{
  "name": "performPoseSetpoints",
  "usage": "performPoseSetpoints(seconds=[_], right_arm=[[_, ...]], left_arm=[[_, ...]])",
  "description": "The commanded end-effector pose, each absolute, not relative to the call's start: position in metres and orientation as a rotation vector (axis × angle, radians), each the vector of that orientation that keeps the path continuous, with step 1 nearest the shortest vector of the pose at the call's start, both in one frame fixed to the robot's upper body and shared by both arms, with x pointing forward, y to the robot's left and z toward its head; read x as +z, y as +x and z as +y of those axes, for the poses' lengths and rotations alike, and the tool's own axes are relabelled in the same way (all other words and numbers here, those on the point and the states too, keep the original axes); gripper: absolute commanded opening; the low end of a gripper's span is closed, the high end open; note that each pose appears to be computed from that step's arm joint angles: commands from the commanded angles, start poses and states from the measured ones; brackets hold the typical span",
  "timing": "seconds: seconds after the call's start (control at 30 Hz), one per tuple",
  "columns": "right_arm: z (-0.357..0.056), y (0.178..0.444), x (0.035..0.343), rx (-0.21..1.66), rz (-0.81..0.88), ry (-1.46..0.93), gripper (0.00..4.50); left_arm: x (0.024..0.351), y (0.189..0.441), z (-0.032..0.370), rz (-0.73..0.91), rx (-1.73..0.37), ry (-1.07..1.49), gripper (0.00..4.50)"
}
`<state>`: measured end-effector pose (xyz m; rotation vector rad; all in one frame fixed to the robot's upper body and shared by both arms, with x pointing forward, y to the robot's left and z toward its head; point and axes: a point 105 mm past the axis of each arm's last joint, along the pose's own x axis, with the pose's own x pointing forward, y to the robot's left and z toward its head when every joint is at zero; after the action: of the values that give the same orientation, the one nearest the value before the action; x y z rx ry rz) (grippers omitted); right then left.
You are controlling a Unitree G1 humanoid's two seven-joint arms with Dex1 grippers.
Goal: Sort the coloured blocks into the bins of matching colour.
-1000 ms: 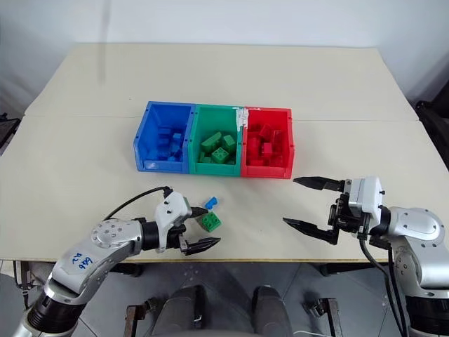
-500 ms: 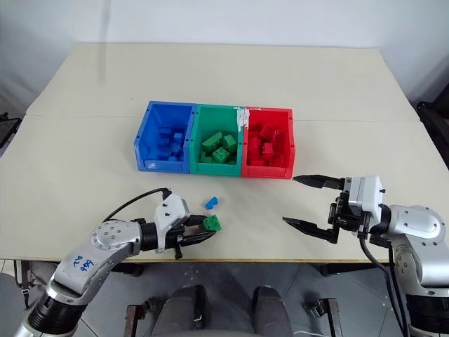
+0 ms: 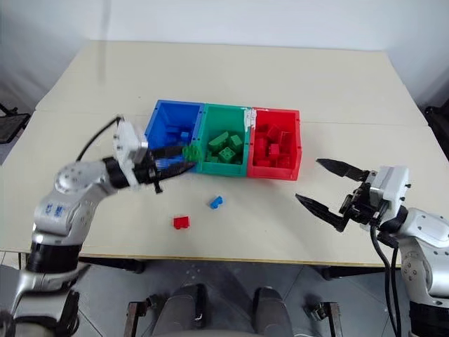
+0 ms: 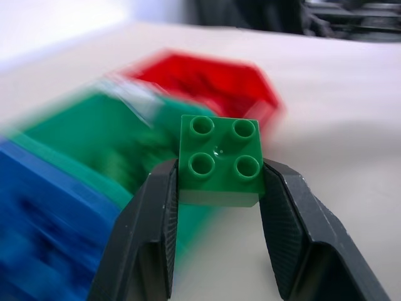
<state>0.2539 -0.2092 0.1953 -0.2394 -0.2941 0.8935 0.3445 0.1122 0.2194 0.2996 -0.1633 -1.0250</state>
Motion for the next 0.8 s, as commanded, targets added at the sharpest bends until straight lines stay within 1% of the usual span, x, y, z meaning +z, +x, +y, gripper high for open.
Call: performPoseSetpoints(seconds=[0.03, 0.13, 0.2, 0.27, 0.33, 0.4, 0.5, 0.53, 0.6, 0.67, 0.8], right_arm=[[-0.214, 0.246, 0.206, 0.834, -0.350, -0.262, 4.50], [-0.213, 0.239, 0.207, 0.819, -0.350, -0.265, 4.50], [-0.213, 0.238, 0.208, 0.813, -0.351, -0.266, 4.50], [-0.211, 0.239, 0.208, 0.811, -0.351, -0.262, 4.50], [-0.210, 0.239, 0.208, 0.812, -0.349, -0.257, 4.50], [-0.206, 0.238, 0.207, 0.821, -0.345, -0.251, 4.50], [-0.197, 0.241, 0.209, 0.851, -0.351, -0.247, 4.50], [-0.194, 0.243, 0.210, 0.865, -0.355, -0.245, 4.50], [-0.187, 0.245, 0.212, 0.908, -0.359, -0.246, 4.50], [-0.179, 0.248, 0.213, 0.962, -0.357, -0.247, 4.50], [-0.164, 0.251, 0.212, 1.074, -0.339, -0.267, 4.50]], left_arm=[[0.219, 0.369, 0.103, -0.170, -0.989, 0.341, 1.50], [0.216, 0.392, 0.092, -0.135, -0.965, 0.346, 1.50], [0.215, 0.400, 0.088, -0.122, -0.962, 0.335, 1.50], [0.214, 0.403, 0.085, -0.136, -0.978, 0.344, 2.22], [0.213, 0.401, 0.081, -0.145, -1.010, 0.334, 2.75], [0.213, 0.398, 0.080, -0.153, -1.038, 0.331, 3.39], [0.220, 0.396, 0.091, -0.196, -1.015, 0.325, 4.31], [0.222, 0.395, 0.097, -0.208, -1.004, 0.317, 4.45], [0.228, 0.391, 0.114, -0.244, -0.968, 0.309, 4.45], [0.230, 0.382, 0.133, -0.268, -0.964, 0.294, 4.45], [0.223, 0.352, 0.167, -0.261, -0.996, 0.271, 4.45]])
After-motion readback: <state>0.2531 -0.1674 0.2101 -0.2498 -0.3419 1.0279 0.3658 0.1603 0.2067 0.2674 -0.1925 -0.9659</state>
